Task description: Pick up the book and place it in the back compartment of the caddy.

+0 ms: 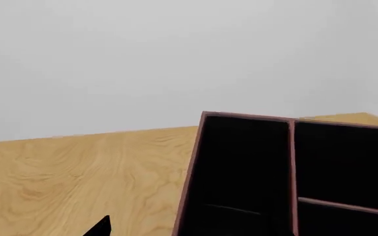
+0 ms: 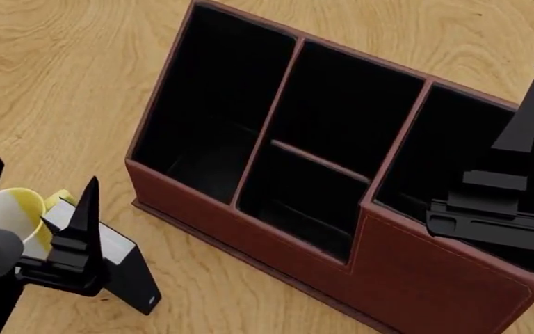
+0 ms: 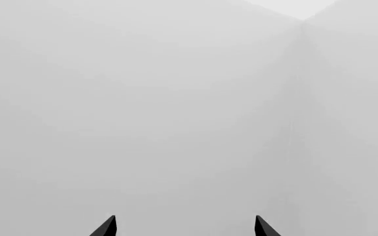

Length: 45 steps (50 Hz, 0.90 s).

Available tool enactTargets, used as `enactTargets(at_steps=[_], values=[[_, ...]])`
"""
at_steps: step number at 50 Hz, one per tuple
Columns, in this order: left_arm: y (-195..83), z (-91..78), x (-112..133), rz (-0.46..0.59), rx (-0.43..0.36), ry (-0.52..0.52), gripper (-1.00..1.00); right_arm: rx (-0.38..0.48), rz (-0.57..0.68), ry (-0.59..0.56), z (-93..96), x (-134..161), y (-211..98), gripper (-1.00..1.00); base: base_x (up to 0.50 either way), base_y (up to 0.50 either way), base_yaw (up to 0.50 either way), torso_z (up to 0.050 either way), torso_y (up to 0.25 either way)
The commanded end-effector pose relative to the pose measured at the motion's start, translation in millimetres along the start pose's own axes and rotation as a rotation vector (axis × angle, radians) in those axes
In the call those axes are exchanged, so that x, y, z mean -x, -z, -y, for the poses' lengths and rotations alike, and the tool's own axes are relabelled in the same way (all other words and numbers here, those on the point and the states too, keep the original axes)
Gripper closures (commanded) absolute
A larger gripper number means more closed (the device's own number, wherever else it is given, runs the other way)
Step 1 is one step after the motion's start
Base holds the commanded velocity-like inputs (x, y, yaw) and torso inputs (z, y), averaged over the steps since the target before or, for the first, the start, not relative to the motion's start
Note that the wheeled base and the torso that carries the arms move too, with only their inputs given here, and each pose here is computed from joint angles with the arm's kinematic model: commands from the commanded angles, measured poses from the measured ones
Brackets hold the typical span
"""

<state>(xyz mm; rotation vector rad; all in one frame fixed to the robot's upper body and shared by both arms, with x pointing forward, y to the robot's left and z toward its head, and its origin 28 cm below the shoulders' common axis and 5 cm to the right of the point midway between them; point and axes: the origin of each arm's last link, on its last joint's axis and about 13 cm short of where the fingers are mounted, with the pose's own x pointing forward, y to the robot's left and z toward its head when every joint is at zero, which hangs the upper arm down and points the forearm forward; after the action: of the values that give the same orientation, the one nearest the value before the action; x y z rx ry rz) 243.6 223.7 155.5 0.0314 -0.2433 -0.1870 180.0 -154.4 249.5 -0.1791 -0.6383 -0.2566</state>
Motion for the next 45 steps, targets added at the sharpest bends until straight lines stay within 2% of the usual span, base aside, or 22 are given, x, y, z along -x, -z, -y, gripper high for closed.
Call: enactTargets(at_steps=[1,3,5,14,23,25,29,37,45], values=[[-18,-6.5,5,-0.014,-0.084,0.081,-1.00,-0.003,0.000,-0.001,0.0,0,1,-1.00,0.00,0.00,0.00,0.000,0.000],[-22,-9.4,5,-0.019,-0.115,0.103,-1.00,-0.004,0.001,-0.001,-0.1,0,0,-1.00,0.00,0.00,0.00,0.000,0.000],[-27,-13.7,4,-0.027,-0.180,0.144,-1.00,-0.004,0.002,-0.002,-0.6,0,0,-1.00,0.00,0.00,0.00,0.000,0.000],[-44,-32.9,1,-0.066,-0.334,0.188,-1.00,-0.004,0.007,-0.001,0.3,1,-1,-1.00,0.00,0.00,0.00,0.000,0.000],[-64,-50.5,-4,-0.089,-0.525,0.249,-1.00,-0.008,0.010,-0.002,0.7,1,-3,-1.00,0.00,0.00,0.00,0.000,0.000],[-68,-53.9,-5,-0.097,-0.600,0.280,-1.00,-0.007,0.011,-0.002,1.3,1,-4,-1.00,0.00,0.00,0.00,0.000,0.000],[-76,-59.4,-9,-0.107,-0.669,0.303,-1.00,-0.006,0.012,0.001,2.0,2,-4,-1.00,0.00,0.00,0.00,0.000,0.000],[-93,-71.4,-17,-0.159,-0.874,0.422,-1.00,-0.010,0.019,-0.006,-0.1,-1,-6,-1.00,0.00,0.00,0.00,0.000,0.000],[-103,-79.5,-19,-0.188,-0.978,0.504,-1.00,-0.010,0.022,-0.008,-0.2,0,-7,-1.00,0.00,0.00,0.00,0.000,0.000]])
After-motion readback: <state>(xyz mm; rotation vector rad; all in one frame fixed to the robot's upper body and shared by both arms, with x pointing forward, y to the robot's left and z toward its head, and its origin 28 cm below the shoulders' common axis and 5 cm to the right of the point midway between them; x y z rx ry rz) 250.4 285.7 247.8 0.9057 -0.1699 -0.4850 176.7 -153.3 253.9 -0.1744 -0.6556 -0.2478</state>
